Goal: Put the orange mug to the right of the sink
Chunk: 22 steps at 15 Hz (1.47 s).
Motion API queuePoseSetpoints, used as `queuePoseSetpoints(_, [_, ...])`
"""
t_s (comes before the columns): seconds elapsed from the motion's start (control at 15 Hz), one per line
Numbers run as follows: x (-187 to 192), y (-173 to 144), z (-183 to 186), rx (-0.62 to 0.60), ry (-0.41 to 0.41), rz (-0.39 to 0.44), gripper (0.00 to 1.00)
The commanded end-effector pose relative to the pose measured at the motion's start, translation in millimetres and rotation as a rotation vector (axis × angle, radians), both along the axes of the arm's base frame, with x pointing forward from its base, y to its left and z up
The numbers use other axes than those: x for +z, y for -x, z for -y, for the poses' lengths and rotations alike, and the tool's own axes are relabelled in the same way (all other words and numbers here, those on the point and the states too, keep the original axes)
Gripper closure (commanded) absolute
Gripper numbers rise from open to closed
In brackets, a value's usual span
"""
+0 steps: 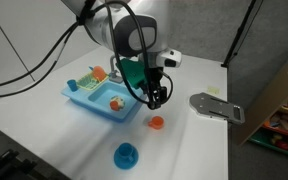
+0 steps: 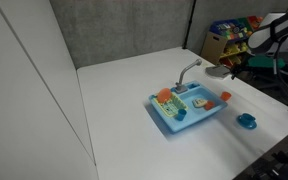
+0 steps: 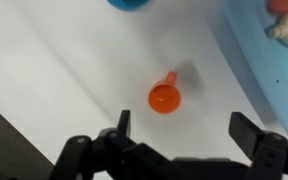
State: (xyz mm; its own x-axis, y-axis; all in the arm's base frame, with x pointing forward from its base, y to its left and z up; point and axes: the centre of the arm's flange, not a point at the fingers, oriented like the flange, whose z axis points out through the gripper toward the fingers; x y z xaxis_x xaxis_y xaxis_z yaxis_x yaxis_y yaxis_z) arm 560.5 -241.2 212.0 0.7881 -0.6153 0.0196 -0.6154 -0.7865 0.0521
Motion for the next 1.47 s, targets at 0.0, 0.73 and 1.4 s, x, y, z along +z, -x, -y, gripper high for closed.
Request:
queuePoseSetpoints(0.0, [39,24,-32,0.109,0.03,-0.036,0.0])
queuePoseSetpoints(0.73, [61,26,-64,0.245,0.005,-0.044,0.0])
queuePoseSetpoints(1.4, [112,32,-109,0.324,-0.003,-0.068,0.0])
